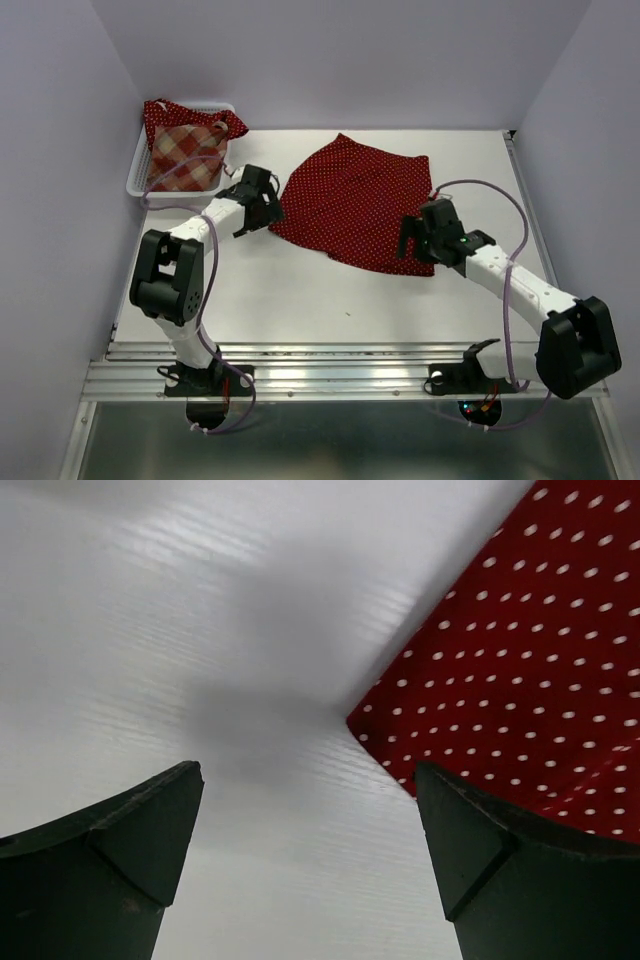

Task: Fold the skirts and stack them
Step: Flatten the skirt out

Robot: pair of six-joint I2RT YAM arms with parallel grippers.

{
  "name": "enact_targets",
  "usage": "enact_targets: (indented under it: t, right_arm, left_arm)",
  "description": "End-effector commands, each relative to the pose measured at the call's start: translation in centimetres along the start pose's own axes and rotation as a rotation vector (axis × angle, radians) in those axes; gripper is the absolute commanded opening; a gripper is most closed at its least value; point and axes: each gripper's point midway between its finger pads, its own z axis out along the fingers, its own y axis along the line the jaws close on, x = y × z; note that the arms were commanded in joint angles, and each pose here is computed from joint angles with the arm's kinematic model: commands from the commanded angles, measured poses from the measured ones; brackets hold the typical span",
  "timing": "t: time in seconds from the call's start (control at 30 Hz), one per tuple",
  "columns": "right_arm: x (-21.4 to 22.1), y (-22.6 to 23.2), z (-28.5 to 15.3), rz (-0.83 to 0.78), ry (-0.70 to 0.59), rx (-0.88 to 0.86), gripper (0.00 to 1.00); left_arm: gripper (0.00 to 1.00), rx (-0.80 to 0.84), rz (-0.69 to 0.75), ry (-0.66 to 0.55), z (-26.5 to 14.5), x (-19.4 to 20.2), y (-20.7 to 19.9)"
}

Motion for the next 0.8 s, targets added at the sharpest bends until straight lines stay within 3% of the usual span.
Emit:
enact_targets:
  t: [0.0,0.23,0.3,0.33,0.4,0.43,0.47,0.5,0.53,0.57,0.67,0.77]
  right_arm:
    - [-1.2,-3.5,-0.4,0.162,-0.014,0.048,1.0]
    - [1.0,-5.3,1.7,0.226,0.068,0.032,1.0]
    - [1.6,-4.8,2.3,0.228,0.098,-0.008,1.0]
    - [2.0,-4.8,2.9,0.226,0.111,-0.004,1.0]
    - [2.3,-4.1,3.2,0.231,0.135,-0.041,0.97]
    - [2.2,-4.3,3.5,0.241,0.132,-0.041,0.92]
    - [2.4,-4.4,3.9,0.242,0.14,-0.032,0.7]
    - [2.4,-4.5,4.0,0.252,0.142,-0.024,0.54]
    - [2.0,-4.7,4.0,0.265,0.135,-0.018,0.28]
    - [1.5,-4.9,3.9,0.268,0.121,-0.016,0.19]
    - [-1.3,-4.5,2.2,0.249,0.058,-0.031,0.04]
    - [-3.2,-4.8,0.0,0.24,0.015,-0.004,0.01]
  left_arm:
    - [0.99,0.245,0.013,0.015,1.1,0.2,-2.9]
    - [0.95,0.278,0.032,0.083,4.6,1.4,-3.4]
    - [0.78,0.3,0.031,0.108,5.0,1.9,-3.6]
    - [0.62,0.327,0.034,0.117,5.2,2.2,-3.9]
    - [0.44,0.351,0.039,0.137,5.2,3.0,-4.0]
    - [0.3,0.371,0.041,0.115,5.2,2.6,-4.4]
    - [0.0,0.367,0.039,0.113,5.2,2.5,-4.4]
    - [0.0,0.368,0.037,0.101,5.0,2.0,-4.5]
    - [0.0,0.352,0.043,0.09,4.9,1.6,-4.1]
    - [0.0,0.354,0.044,0.062,4.5,0.4,-4.4]
    - [0.0,0.311,0.046,0.007,2.2,-2.2,-3.9]
    - [0.0,0.249,0.021,-0.064,-1.3,-5.6,-3.1]
